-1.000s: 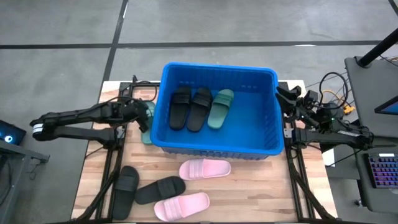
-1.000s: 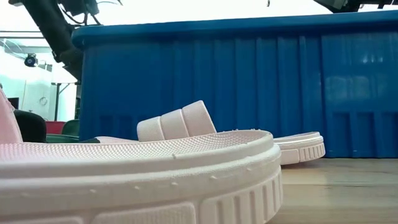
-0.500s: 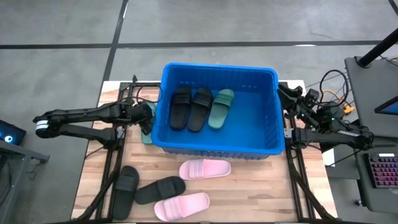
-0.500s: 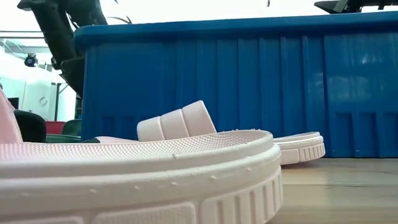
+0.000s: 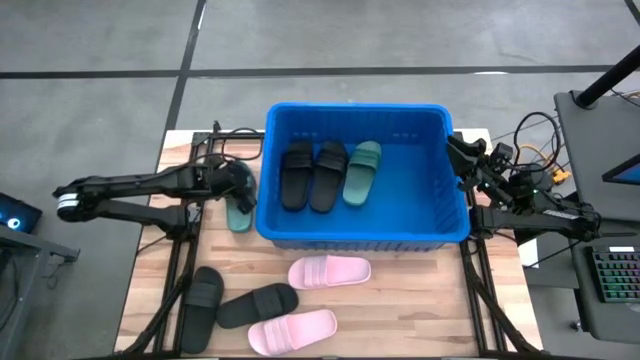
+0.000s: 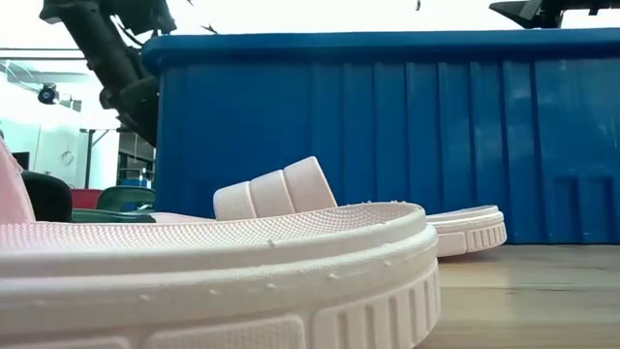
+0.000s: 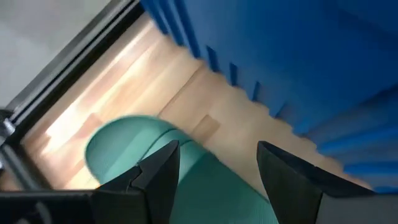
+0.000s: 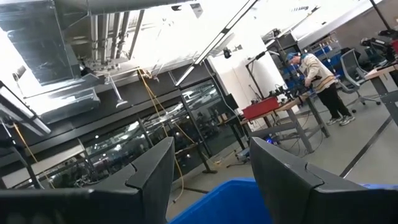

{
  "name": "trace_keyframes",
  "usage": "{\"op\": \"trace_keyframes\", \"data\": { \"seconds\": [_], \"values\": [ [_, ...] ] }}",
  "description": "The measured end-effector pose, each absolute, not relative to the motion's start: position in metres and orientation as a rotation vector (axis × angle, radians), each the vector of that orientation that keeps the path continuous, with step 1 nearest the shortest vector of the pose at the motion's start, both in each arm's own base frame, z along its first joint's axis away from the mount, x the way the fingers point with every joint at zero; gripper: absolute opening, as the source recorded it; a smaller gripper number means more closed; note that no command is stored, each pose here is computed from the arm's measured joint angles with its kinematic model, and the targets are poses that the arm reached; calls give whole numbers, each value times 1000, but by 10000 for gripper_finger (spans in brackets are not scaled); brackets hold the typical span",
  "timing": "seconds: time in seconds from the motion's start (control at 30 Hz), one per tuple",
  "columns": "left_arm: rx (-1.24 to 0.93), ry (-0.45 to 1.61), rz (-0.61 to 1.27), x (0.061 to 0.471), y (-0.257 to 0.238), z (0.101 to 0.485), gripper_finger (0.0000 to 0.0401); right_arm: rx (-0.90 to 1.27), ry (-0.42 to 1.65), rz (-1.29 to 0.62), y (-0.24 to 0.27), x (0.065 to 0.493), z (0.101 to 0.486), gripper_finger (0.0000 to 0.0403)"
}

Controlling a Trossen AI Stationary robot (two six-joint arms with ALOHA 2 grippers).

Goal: Pick and place slides into bin
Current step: Adjust the blue bin on the table, then put the green slide into the blue bin

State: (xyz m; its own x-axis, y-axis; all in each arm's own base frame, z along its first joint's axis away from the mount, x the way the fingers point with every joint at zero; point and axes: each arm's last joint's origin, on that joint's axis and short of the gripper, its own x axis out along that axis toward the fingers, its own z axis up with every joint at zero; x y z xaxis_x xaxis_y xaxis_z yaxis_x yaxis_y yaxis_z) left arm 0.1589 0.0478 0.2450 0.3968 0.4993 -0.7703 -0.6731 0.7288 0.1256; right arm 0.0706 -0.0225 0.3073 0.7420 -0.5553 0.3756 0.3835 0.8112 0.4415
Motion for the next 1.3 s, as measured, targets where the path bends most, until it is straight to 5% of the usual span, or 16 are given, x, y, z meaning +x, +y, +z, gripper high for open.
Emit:
{"op": "trace_keyframes", "data": {
  "seconds": [0.57,0.93,1.3],
  "values": [
    [-235,969,717,137,42,266,201,340,-507,-527,-22,71,307,201],
    [-224,1119,709,140,42,256,288,334,-479,-535,-23,72,304,201],
    [-82,1232,759,141,45,238,292,335,-473,-536,-23,72,304,201]
  ]
}}
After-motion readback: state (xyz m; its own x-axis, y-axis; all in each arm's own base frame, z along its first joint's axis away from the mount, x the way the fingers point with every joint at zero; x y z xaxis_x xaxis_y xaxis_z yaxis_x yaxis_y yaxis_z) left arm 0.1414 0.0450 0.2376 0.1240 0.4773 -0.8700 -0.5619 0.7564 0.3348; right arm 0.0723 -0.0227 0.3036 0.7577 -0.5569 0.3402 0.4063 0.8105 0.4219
